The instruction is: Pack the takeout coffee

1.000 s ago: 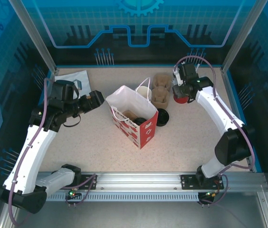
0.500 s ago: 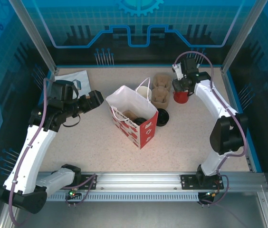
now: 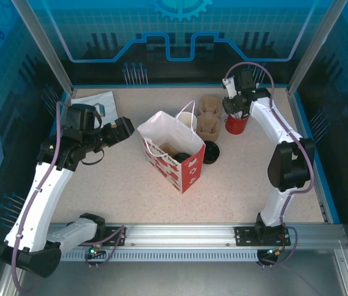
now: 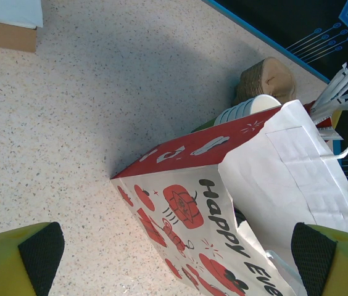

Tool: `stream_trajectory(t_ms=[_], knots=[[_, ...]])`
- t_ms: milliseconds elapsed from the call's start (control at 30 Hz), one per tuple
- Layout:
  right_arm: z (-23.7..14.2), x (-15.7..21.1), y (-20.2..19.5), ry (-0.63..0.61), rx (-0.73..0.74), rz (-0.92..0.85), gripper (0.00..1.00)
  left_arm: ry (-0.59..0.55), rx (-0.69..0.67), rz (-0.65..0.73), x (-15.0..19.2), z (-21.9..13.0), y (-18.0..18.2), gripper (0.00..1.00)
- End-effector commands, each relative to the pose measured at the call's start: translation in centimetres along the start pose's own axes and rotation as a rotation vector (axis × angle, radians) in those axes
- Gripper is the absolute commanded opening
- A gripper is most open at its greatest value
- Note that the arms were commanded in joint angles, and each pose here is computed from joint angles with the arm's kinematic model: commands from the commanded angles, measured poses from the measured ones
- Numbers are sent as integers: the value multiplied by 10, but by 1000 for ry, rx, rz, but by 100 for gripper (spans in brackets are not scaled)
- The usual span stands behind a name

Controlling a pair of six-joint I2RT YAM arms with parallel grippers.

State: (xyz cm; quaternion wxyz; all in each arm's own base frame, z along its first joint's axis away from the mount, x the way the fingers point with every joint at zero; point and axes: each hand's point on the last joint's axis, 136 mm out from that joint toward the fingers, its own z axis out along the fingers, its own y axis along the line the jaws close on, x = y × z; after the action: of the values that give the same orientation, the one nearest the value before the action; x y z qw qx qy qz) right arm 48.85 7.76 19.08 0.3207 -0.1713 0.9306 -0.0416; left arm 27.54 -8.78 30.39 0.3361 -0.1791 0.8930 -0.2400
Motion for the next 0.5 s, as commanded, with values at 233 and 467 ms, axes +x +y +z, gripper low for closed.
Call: stream_trajectory(t_ms=[233, 467], knots=[[2, -16, -3, -43, -39, -20, 21, 17, -34, 2, 1, 4, 8, 99], [-11, -20, -10, -73, -8, -16, 0, 17, -31, -1, 1, 4, 7, 99]])
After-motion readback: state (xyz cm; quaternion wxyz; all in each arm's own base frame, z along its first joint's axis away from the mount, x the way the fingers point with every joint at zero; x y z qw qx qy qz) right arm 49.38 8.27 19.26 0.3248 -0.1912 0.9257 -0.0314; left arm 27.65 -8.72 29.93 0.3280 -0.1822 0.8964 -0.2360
